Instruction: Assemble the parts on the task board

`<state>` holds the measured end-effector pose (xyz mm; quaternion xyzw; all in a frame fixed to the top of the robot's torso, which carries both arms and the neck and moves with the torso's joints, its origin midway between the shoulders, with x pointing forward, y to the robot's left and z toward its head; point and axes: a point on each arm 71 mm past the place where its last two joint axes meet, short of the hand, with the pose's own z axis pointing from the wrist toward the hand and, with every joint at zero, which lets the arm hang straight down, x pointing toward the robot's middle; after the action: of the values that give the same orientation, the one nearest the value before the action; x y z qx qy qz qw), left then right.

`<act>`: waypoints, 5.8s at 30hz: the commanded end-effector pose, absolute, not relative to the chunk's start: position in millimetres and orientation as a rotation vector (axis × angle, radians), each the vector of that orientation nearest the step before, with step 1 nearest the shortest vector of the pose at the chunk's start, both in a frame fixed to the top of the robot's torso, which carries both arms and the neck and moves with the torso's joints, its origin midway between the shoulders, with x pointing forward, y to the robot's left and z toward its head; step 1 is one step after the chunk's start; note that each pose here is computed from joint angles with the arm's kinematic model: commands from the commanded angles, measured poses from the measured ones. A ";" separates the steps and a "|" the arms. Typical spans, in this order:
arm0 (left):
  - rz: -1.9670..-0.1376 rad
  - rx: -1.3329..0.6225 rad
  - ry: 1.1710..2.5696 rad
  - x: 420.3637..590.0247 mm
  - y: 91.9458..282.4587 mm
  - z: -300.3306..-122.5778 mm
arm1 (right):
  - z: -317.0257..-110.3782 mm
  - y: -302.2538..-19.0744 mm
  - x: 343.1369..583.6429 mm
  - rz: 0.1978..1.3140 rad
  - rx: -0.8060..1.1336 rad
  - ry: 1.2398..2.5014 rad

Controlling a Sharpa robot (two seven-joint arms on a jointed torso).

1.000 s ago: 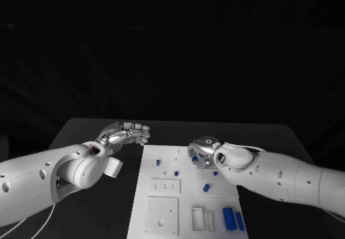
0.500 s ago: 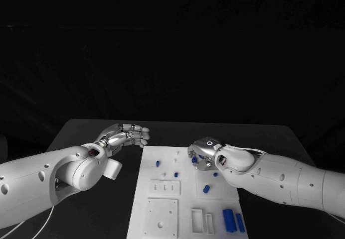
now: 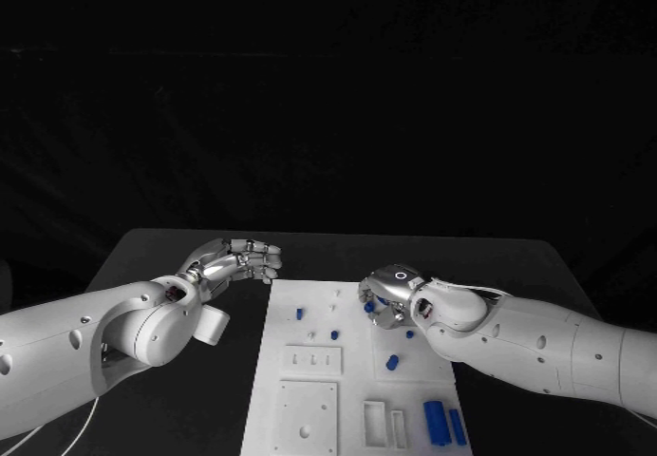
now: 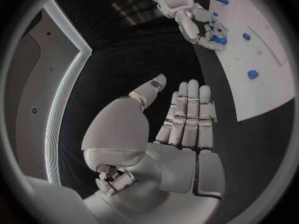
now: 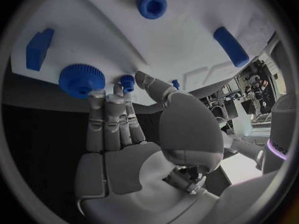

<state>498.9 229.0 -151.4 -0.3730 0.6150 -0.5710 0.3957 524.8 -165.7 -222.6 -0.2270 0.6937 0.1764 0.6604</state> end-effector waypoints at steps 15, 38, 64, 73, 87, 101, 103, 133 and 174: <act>-1.466 -0.939 1.566 498.5 227.6 -150.3 | -233.0 -168.8 520.6 0.361 -0.541 1.620; -1.465 -0.940 1.569 499.3 227.6 -150.7 | -212.8 -152.2 517.5 0.360 -0.473 1.424; -1.474 -0.934 1.573 499.6 222.2 -150.5 | -202.5 -110.5 527.3 0.384 -0.433 1.316; -1.478 -0.931 1.575 499.8 219.8 -150.2 | -204.0 -104.4 532.4 0.373 -0.442 1.321; -1.480 -0.927 1.575 500.4 218.6 -149.0 | -207.0 -101.1 536.2 0.369 -0.444 1.348; -1.479 -0.926 1.574 500.9 218.9 -148.6 | -208.3 -96.7 533.7 0.390 -0.453 1.368; -1.480 -0.926 1.575 501.1 218.5 -148.7 | -208.5 -96.3 534.2 0.389 -0.452 1.368; -1.478 -0.926 1.576 502.5 217.8 -149.1 | -212.3 -96.9 539.1 0.395 -0.421 1.393; -1.458 -0.938 1.563 502.5 229.3 -149.1 | -160.4 -203.3 515.7 0.473 -0.161 1.506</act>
<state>503.0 230.8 -150.6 -0.3740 0.6165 -0.5680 0.3968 516.7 -206.0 -154.5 -0.0763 0.6422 0.1987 0.7364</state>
